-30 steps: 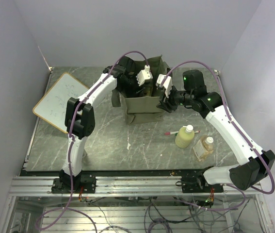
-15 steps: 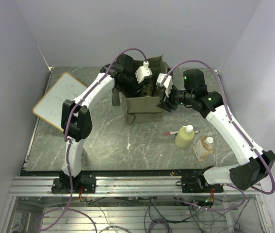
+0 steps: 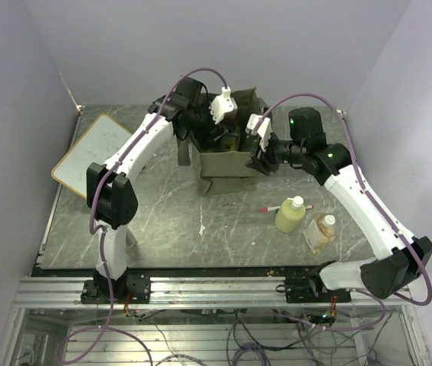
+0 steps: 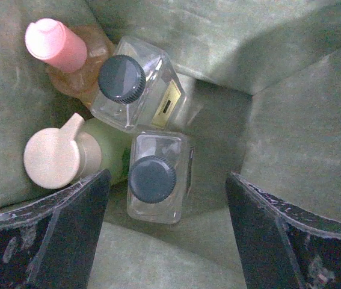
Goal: Place the personal care products into the canvas bag
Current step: Place the care product in the canvas bag, then pick up the care product from the center of the board.
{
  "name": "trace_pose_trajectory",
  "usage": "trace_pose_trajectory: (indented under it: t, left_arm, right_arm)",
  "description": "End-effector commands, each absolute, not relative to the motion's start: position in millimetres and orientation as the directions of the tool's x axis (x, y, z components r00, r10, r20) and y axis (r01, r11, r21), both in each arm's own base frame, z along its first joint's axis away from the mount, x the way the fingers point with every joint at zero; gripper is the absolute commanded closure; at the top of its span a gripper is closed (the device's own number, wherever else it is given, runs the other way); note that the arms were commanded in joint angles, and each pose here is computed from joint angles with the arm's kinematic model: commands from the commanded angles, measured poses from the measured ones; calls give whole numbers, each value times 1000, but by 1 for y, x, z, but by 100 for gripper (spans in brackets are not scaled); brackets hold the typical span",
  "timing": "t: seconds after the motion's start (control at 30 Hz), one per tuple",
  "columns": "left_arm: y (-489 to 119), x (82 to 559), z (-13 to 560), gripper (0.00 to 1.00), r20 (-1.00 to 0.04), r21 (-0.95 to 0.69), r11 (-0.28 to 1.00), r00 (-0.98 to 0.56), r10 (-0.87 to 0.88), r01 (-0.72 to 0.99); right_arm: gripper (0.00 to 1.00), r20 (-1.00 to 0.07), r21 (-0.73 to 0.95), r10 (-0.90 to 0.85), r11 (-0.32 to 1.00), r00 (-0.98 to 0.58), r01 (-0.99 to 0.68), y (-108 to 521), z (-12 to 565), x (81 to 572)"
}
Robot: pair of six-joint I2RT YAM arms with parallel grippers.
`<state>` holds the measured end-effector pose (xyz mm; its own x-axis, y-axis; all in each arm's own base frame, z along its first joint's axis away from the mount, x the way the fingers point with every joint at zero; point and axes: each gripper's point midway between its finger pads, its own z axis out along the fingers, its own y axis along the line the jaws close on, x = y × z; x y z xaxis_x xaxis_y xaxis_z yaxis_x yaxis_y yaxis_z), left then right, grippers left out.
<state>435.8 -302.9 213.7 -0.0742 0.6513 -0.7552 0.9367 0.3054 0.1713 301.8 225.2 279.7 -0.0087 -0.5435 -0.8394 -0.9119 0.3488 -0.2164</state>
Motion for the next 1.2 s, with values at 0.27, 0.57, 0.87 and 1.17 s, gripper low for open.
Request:
trace_pose_trajectory:
  t: [0.27, 0.57, 0.87, 1.17]
  left_arm:
    - [-303, 427, 301, 10, -834, 290, 350, 56, 549, 891]
    - [-285, 413, 365, 9, -871, 349, 451, 107, 479, 821]
    - [-237, 385, 370, 6, -825, 403, 529, 47, 563, 747]
    - [-174, 362, 355, 2, -807, 371, 624, -94, 583, 688]
  right_arm:
    - [54, -867, -250, -498, 387, 28, -888, 224, 312, 304]
    - [46, -890, -205, -454, 504, -55, -839, 198, 326, 306]
    - [40, -828, -202, -519, 632, -214, -748, 142, 322, 295]
    - [36, -660, -229, -610, 720, -439, -656, 81, 284, 268]
